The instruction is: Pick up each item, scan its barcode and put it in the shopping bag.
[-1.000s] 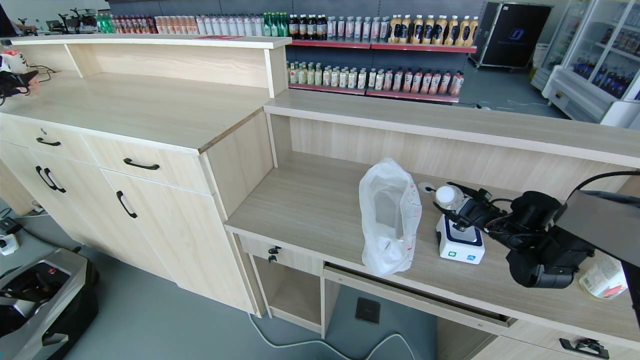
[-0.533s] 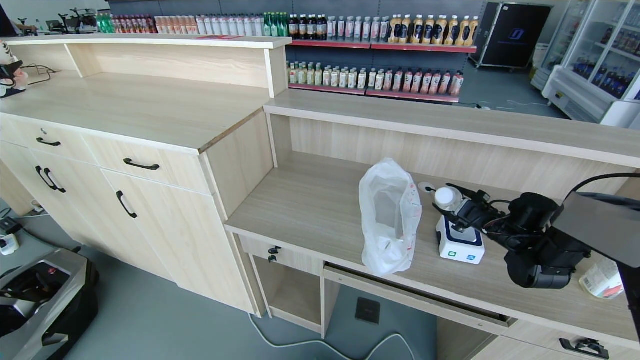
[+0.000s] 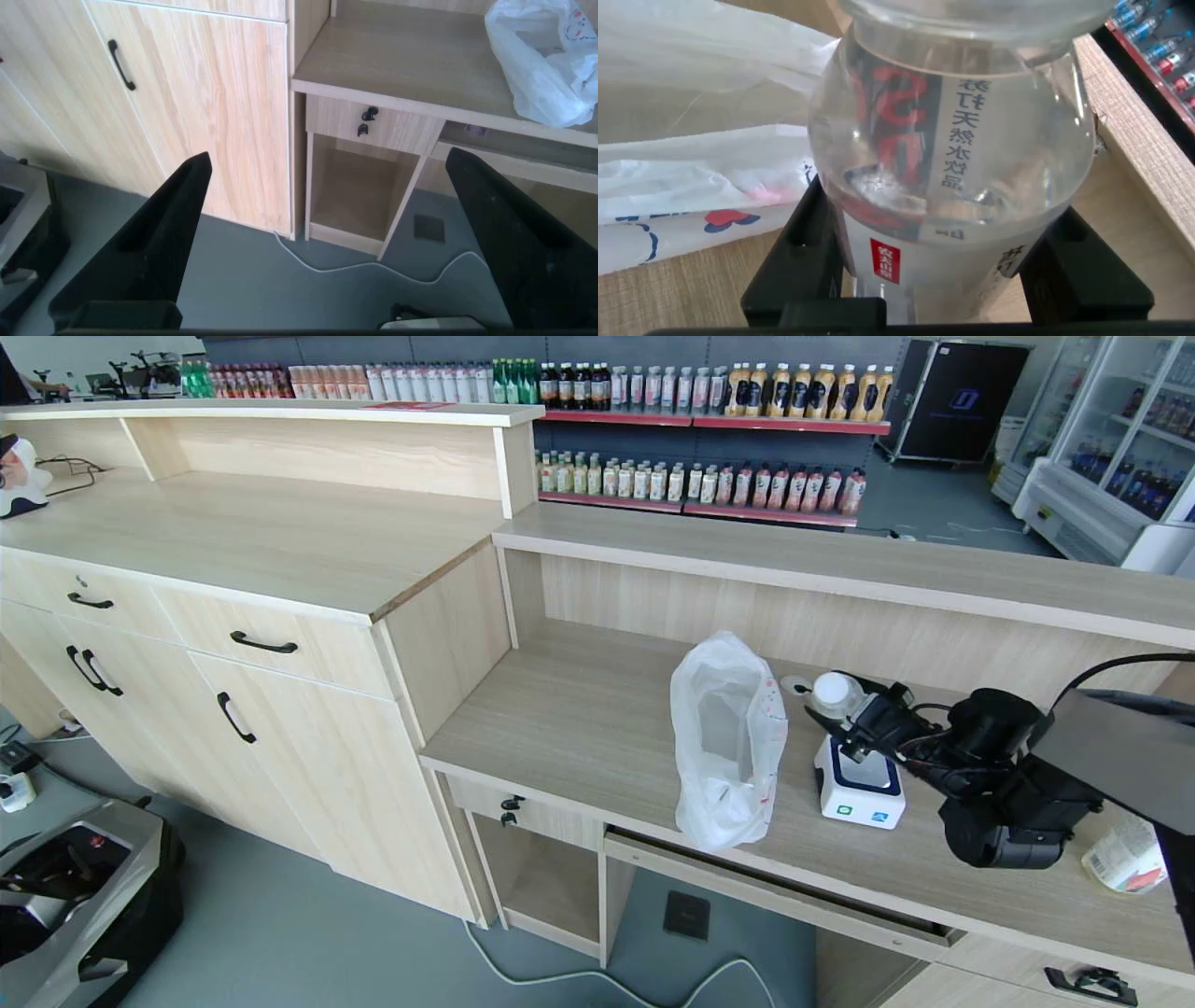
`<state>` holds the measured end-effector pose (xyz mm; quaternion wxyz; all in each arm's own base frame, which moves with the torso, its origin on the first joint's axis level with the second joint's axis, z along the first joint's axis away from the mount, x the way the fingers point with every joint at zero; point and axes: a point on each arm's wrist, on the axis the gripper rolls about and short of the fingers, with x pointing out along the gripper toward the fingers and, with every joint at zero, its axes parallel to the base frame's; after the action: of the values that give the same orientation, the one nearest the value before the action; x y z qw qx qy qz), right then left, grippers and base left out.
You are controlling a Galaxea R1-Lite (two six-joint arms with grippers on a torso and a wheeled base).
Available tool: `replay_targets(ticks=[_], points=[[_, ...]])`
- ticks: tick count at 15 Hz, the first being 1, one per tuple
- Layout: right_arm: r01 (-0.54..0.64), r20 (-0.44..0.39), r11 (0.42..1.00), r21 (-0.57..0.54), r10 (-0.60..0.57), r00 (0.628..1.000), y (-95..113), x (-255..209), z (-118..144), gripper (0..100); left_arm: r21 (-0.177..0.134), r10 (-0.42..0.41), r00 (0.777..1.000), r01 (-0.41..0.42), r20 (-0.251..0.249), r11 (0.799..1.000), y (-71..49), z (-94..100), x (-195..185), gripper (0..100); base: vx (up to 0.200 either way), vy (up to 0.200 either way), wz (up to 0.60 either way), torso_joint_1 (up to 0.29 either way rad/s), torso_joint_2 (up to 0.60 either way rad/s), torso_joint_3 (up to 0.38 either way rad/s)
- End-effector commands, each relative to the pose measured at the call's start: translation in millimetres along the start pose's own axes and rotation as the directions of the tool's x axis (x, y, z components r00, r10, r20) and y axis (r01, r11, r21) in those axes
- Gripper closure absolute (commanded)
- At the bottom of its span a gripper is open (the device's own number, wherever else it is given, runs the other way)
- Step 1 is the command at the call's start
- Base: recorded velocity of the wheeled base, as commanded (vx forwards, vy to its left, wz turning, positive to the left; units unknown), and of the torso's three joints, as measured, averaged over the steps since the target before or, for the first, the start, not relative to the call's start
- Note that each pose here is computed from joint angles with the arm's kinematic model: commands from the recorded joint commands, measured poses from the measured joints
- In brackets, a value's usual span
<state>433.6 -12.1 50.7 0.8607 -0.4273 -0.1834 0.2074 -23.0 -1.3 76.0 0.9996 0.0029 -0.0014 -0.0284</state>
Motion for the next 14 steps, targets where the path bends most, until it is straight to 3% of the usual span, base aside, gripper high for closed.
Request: replay_targets(ticks=[1, 2, 4, 8, 12, 14], points=[[0.133, -0.013, 0.988, 0.08, -0.132, 0.991, -40, -6, 38, 100, 0.0, 0.0, 1.0, 0.0, -0.001, 1.0, 0.0, 0.1, 0, 0, 0.0, 0.0, 0.0, 0.0, 0.0, 0.0], [0.175, -0.042, 0.978, 0.113, -0.171, 0.984, -51, -14, 45, 100, 0.0, 0.0, 1.0, 0.0, -0.001, 1.0, 0.0, 0.1, 0, 0, 0.0, 0.0, 0.0, 0.0, 0.0, 0.0], [0.31, -0.223, 0.916, 0.254, -0.257, 0.94, -86, -61, 78, 100, 0.0, 0.0, 1.0, 0.0, -0.003, 1.0, 0.0, -0.1, 0, 0, 0.0, 0.0, 0.0, 0.0, 0.0, 0.0], [0.504, -0.48, 0.806, 0.309, -0.325, 0.815, -115, -135, 119, 100, 0.0, 0.0, 1.0, 0.0, -0.003, 1.0, 0.0, -0.1, 0, 0, 0.0, 0.0, 0.0, 0.0, 0.0, 0.0], [0.635, -0.654, 0.74, 0.223, -0.369, 0.66, -107, -158, 139, 100, 0.0, 0.0, 1.0, 0.0, -0.001, 1.0, 0.0, 0.1, 0, 0, 0.0, 0.0, 0.0, 0.0, 0.0, 0.0], [0.658, -0.663, 0.726, 0.2, -0.394, 0.636, -104, -153, 144, 100, 0.0, 0.0, 1.0, 0.0, -0.001, 1.0, 0.0, 0.1, 0, 0, 0.0, 0.0, 0.0, 0.0, 0.0, 0.0]])
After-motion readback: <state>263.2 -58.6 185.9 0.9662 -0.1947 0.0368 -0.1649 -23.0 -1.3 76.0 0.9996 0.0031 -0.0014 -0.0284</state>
